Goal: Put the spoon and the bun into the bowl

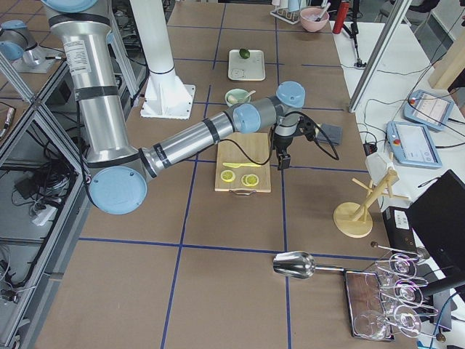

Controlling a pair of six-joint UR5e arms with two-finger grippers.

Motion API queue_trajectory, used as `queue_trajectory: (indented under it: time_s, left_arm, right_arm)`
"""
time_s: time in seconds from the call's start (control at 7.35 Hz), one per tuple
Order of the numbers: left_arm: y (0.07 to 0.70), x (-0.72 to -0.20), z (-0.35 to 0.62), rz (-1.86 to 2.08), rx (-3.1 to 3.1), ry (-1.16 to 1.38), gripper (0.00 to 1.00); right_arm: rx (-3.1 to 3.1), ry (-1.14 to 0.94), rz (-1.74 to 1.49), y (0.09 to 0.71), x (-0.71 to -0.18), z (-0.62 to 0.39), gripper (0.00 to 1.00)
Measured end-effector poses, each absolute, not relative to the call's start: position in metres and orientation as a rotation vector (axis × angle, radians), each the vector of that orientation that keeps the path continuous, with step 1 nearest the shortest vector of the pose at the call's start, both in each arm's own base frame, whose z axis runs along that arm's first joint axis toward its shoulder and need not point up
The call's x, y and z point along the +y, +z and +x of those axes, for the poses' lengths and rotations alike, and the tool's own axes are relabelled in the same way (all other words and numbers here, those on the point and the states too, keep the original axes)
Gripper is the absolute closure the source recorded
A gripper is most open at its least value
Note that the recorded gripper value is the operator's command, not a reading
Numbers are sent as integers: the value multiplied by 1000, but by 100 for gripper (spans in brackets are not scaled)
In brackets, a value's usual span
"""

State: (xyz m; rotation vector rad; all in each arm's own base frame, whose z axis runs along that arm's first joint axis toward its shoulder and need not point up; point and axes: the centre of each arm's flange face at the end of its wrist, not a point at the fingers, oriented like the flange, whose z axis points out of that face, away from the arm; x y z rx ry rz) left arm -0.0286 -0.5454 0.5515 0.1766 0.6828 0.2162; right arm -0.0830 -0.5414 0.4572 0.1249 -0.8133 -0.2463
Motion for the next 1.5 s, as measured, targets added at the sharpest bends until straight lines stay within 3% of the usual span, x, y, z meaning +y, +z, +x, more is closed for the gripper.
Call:
queue_trajectory:
  time_s: [0.41,0.68,1.5]
  left_arm:
    - [585,-535,-53,135,686,170,0]
    - [601,-523,-55,109,688,158,0]
    - [642,-484,-58,37,691,129,0]
  right_arm:
    - [-879,-224,112,566,-545,31,0]
    - [-826,-187,68,608,-528,52,0]
    - [-790,10,30,653,-488,73,0]
